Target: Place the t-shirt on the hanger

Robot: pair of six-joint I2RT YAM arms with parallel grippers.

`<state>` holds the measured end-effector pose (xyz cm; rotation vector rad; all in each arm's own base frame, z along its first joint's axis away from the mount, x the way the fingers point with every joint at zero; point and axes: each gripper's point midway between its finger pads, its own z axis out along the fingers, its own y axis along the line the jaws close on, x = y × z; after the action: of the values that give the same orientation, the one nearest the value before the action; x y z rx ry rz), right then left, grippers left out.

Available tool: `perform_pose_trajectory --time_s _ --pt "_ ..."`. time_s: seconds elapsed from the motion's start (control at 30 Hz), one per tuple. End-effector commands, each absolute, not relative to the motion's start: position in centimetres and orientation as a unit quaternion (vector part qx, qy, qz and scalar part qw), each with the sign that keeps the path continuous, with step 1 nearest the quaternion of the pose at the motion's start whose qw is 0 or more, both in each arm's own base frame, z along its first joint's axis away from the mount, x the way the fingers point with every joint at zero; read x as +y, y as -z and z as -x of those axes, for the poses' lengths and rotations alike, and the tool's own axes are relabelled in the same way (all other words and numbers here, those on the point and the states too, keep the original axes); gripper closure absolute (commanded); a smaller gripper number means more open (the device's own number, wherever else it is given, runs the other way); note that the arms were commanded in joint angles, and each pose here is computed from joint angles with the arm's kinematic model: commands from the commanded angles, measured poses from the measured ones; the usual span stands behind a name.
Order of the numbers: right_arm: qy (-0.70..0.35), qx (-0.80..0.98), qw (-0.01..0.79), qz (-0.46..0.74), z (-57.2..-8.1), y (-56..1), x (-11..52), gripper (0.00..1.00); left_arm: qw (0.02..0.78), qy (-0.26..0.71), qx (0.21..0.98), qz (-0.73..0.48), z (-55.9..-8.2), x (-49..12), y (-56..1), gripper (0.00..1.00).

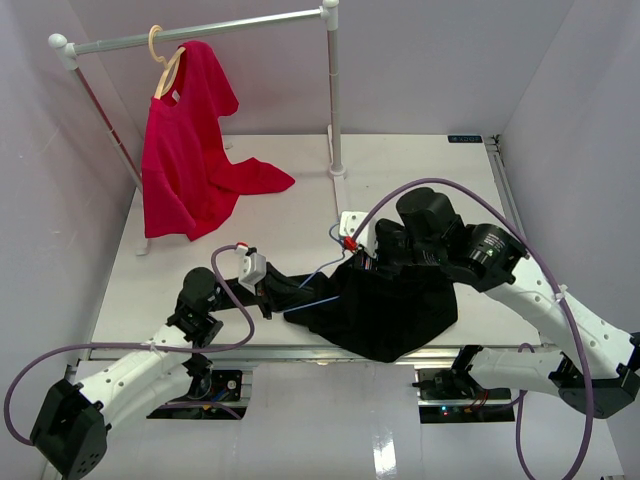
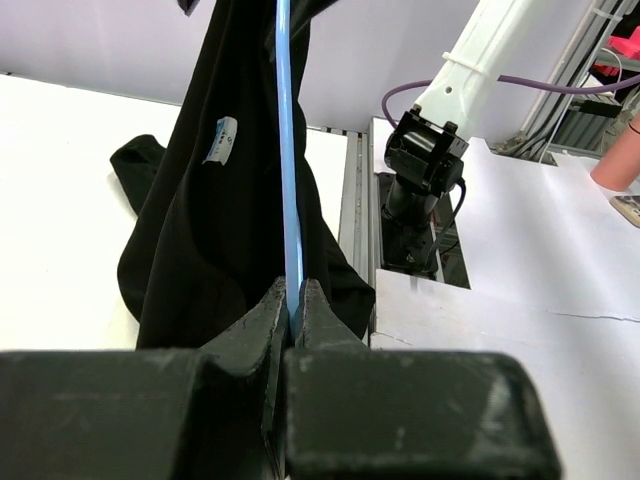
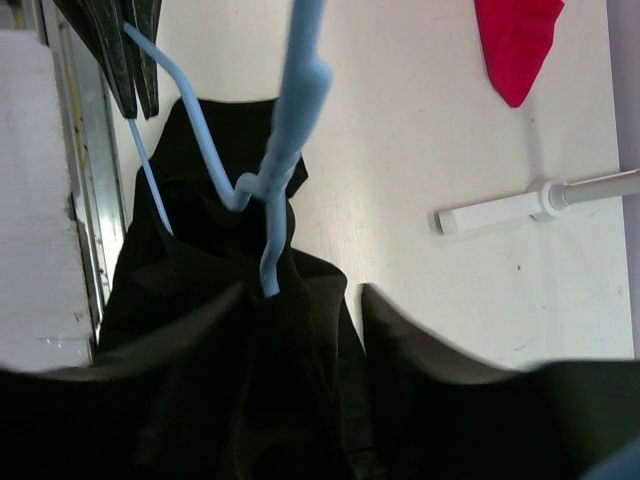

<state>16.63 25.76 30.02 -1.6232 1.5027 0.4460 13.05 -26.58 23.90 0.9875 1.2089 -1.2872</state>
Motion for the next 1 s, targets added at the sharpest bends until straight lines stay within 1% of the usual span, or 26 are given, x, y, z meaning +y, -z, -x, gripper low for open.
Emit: perform_pose_trajectory --time_s 0.0,0.03,0.07,0.13,0.17,0.23,0.27,0.37,0.43,0.53,0.63,0.77,0.83,0.97 --pt "-0.205 0.602 0.444 0.631 -16.7 -31.2 27.0 0.73 0.557 0.54 0.466 -0.426 -12.6 -26.6 -26.4 1.0" --pt "-0.207 0.607 0.445 0.625 -16.9 -31.3 27.1 0.86 0.562 0.537 0.468 -0.42 -12.9 -26.6 -26.7 1.0" --pt "-0.208 0.61 0.446 0.621 -17.0 -31.3 27.2 0.92 0.569 0.532 0.475 -0.409 -13.5 -26.6 -27.0 1.0" --pt "-0.212 0.615 0.447 0.614 -17.1 -31.1 27.4 0.92 0.584 0.52 0.497 -0.377 -15.0 -26.5 -27.9 0.98" --pt "-0.211 0.621 0.449 0.606 -17.3 -30.9 27.6 0.92 0.594 0.51 0.512 -0.355 -16.2 -26.4 -28.6 0.9" --pt "-0.193 0.64 0.46 0.584 -18.4 -30.4 27.3 0.92 0.599 0.495 0.539 -0.325 -18.0 -26.5 -30.1 0.58" --pt "-0.184 0.649 0.465 0.574 -18.9 -30.2 27.2 0.92 0.597 0.482 0.564 -0.305 -19.2 -26.4 -29.9 0.51" --pt "-0.167 0.665 0.478 0.549 -19.8 -30.3 26.7 0.92 0.605 0.434 0.621 -0.246 -22.3 -25.5 -30.8 0.4" --pt "-0.16 0.667 0.487 0.541 -19.9 -30.7 26.2 0.92 0.615 0.406 0.645 -0.201 -23.7 -24.3 -32.0 0.39" --pt "-0.15 0.67 0.502 0.526 -20.2 -31.6 25.6 0.92 0.607 0.37 0.69 -0.139 -24.8 -22.5 -31.2 0.39" --pt "-0.143 0.666 0.525 0.51 -20.5 -32.7 25.2 0.92 0.588 0.372 0.709 -0.116 -24.2 -21.8 -30.1 0.39" --pt "-0.129 0.652 0.573 0.48 -21.2 -34.5 24.3 0.92 0.538 0.42 0.725 -0.095 -22.7 -22.7 -27.4 0.39" --pt "-0.136 0.641 0.586 0.477 -21.0 -35.0 24.5 0.92 0.522 0.448 0.721 -0.086 -22.2 -23.3 -26.0 0.4" --pt "-0.138 0.635 0.595 0.474 -21.1 -35.3 24.6 0.92 0.491 0.494 0.716 -0.048 -22.0 -24.2 -25.2 0.4"
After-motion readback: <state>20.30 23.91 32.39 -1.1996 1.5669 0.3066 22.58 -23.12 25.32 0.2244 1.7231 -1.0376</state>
